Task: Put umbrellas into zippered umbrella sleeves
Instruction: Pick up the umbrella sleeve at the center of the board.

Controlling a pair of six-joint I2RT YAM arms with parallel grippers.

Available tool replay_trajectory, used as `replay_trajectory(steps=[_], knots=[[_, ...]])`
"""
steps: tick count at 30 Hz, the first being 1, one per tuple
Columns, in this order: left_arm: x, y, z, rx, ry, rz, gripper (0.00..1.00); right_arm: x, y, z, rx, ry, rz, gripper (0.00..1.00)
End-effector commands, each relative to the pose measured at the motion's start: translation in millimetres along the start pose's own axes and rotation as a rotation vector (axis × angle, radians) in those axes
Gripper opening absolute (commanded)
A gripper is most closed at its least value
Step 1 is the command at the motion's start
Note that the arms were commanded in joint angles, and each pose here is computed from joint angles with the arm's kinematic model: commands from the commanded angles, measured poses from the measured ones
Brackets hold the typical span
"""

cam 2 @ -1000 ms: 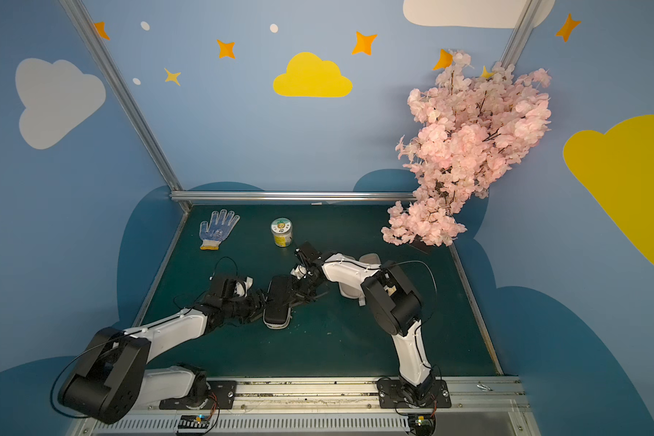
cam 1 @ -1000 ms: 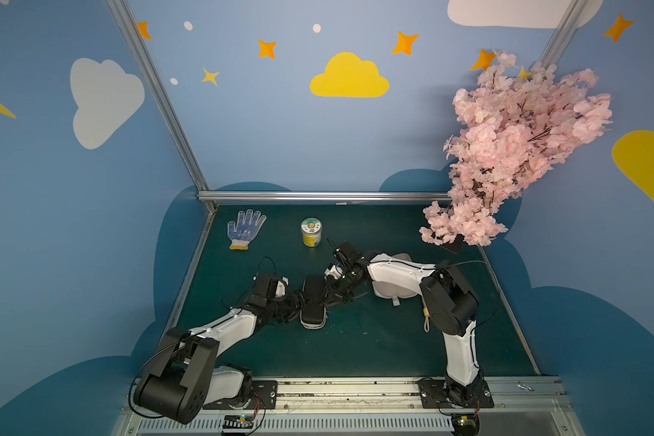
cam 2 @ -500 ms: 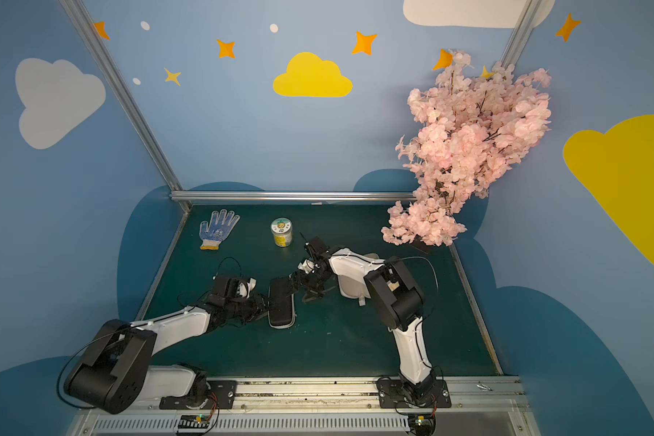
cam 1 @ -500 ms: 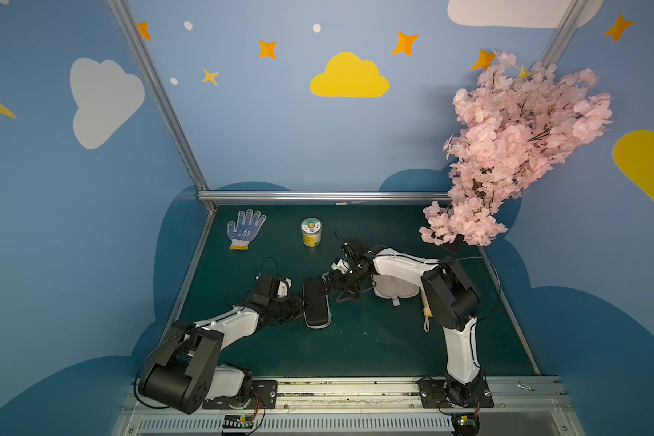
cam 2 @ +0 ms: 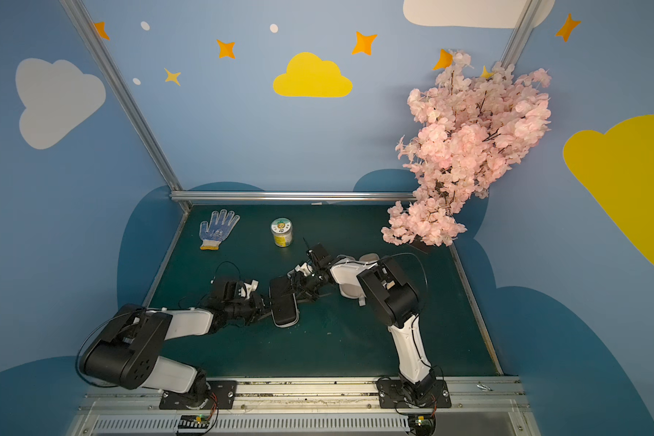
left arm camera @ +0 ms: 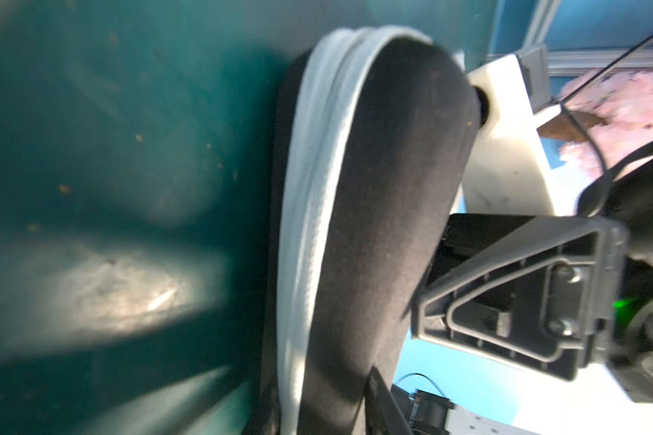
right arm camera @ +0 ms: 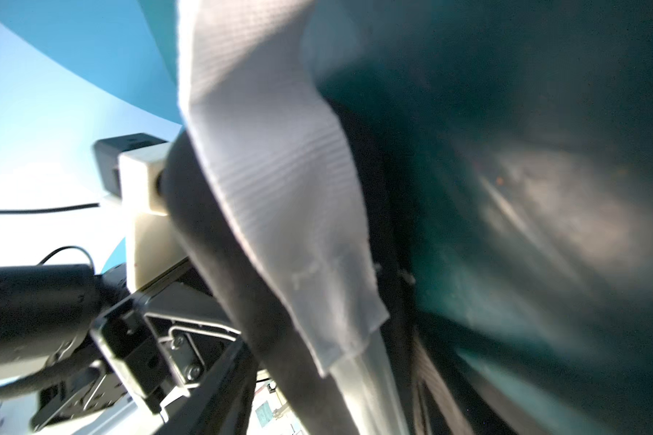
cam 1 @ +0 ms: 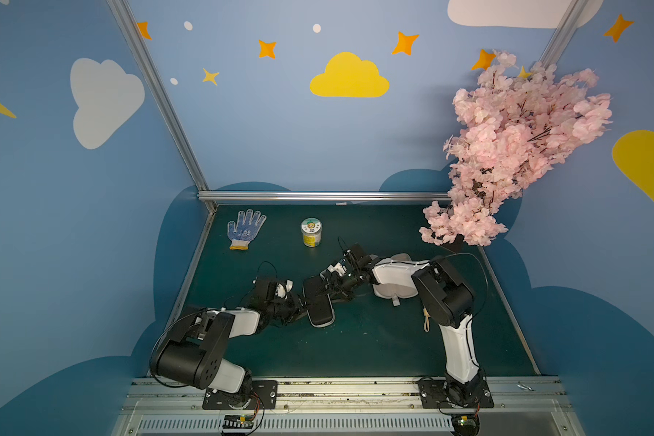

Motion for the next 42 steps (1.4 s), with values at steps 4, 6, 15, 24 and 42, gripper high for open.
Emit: replay_trajectory(steps=[4,6,15,24,42], knots=[[3.5,20.1,26.4,-0.121,-0.096,0.049,0.27,15.9,9.4,60.2,-0.183,-0.215,0.056,0.45],[0.4,18.8,21.4,-0.101,-0.093,0.041,0.28,17.9,9.9,54.9,-0.169,-0.207,0.055,0.34],[-24.7,5.4,4.6,-0.076,-0.048,-0.029,0.53,-2.8,12.8,47.7,-0.150,-0.196,0.005,0.00],[-41.7,1.3,5.3,-0.085,-0.034,-0.173,0.81,-15.3,5.8,53.0,-0.064,-0.286,-0.038,0.00],[-52.5,-11.3,-77.1,0.049,0.204,-0.215,0.76,-44.2,3.0,106.4,-0.031,-0.360,-0.093,0.00]])
Point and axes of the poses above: each gripper's point midway between its finger pads, its own x axis out along the fingers, its own z axis along the line the jaws close on, y = z × x, the point moved 2 cm from there along -x, back along the fingers, and after that the axes turned 4 degrees about -x, right-handed, at the moved point
